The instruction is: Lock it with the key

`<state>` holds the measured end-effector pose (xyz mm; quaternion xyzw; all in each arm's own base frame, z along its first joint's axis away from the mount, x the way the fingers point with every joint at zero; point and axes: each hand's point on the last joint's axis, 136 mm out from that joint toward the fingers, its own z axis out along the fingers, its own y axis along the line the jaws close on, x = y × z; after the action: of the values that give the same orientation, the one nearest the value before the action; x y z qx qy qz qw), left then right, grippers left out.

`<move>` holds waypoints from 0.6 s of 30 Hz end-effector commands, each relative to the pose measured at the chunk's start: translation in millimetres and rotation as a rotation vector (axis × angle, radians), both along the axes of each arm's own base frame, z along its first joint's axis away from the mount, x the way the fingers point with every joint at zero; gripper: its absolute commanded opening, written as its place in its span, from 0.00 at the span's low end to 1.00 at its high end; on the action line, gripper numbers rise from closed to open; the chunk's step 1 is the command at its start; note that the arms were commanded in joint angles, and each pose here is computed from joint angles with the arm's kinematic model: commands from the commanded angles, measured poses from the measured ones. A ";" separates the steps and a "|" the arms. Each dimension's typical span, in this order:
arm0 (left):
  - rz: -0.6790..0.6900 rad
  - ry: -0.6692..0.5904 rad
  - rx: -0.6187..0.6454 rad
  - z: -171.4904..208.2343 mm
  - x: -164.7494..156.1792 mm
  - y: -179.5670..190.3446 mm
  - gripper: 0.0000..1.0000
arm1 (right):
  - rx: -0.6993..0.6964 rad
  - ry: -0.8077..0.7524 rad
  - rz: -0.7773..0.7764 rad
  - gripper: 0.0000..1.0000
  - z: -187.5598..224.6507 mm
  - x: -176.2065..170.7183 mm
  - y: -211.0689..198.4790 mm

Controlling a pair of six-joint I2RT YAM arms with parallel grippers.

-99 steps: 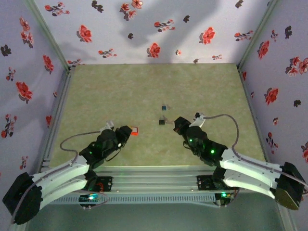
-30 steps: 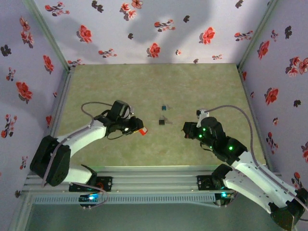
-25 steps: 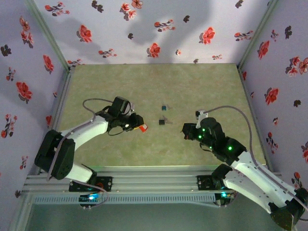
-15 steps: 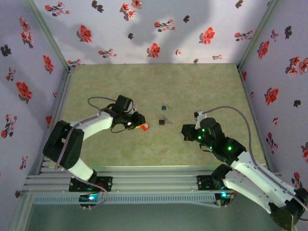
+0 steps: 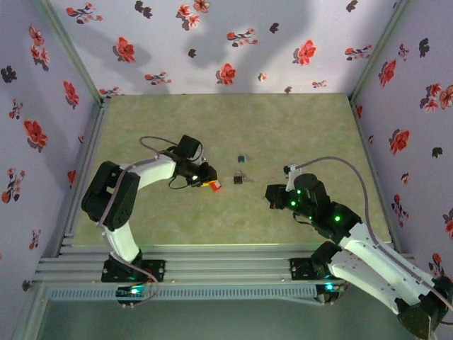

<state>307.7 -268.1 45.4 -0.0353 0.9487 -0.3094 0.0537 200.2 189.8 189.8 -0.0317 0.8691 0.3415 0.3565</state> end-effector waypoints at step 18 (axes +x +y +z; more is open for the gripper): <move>-0.063 0.046 0.050 -17.1 2.8 7.7 0.09 | 0.043 -0.009 0.057 0.00 3.2 -4.3 9.4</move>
<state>313.7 -269.2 43.1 -0.0144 0.9503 -0.3083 0.0418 194.6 196.0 188.3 -0.0461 0.8672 0.3568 0.3442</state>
